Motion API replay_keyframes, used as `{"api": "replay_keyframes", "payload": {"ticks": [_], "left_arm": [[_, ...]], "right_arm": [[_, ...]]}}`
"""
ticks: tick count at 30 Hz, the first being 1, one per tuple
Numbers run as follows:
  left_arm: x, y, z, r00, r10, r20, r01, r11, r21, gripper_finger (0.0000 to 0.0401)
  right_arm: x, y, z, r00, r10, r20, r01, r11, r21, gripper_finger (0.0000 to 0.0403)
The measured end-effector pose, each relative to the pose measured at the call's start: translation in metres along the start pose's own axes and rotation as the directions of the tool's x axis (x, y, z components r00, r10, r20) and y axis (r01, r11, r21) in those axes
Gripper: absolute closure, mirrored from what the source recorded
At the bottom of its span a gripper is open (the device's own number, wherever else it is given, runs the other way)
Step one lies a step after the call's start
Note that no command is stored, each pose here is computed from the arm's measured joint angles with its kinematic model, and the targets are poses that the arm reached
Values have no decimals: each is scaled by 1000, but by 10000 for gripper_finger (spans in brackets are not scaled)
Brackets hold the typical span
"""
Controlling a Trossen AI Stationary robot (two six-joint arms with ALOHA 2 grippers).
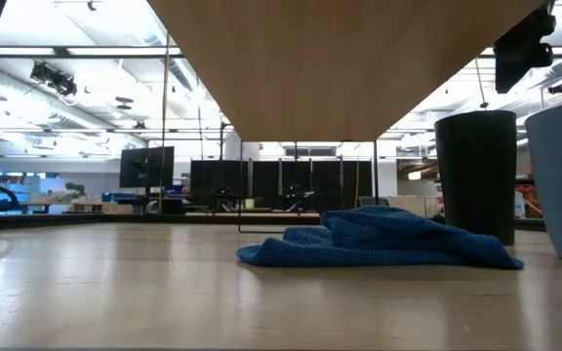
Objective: Stack small to large cups/mugs on shelf
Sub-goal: Put the transparent cup on the shelf
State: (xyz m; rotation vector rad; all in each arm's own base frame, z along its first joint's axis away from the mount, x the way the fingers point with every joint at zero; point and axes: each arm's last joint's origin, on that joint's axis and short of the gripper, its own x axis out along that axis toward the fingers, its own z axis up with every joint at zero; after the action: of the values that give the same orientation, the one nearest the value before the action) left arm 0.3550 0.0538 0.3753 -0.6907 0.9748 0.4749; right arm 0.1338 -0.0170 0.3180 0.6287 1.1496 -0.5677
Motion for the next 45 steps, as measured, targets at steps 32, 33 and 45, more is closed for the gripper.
{"api": "replay_keyframes", "payload": {"ticks": [32, 33, 45], "left_arm": [[19, -3, 1, 999, 43, -27, -42, 999, 33, 400], [21, -4, 1, 999, 40, -25, -39, 999, 35, 400], [24, -4, 1, 998, 45, -32, -45, 999, 1, 398]], "right_arm": [[0, 0, 1, 999, -23, 29, 22, 1000, 5, 359], [0, 0, 1, 999, -23, 29, 23, 1000, 5, 359], [0, 0, 2, 999, -32, 37, 32, 999, 4, 359]]}}
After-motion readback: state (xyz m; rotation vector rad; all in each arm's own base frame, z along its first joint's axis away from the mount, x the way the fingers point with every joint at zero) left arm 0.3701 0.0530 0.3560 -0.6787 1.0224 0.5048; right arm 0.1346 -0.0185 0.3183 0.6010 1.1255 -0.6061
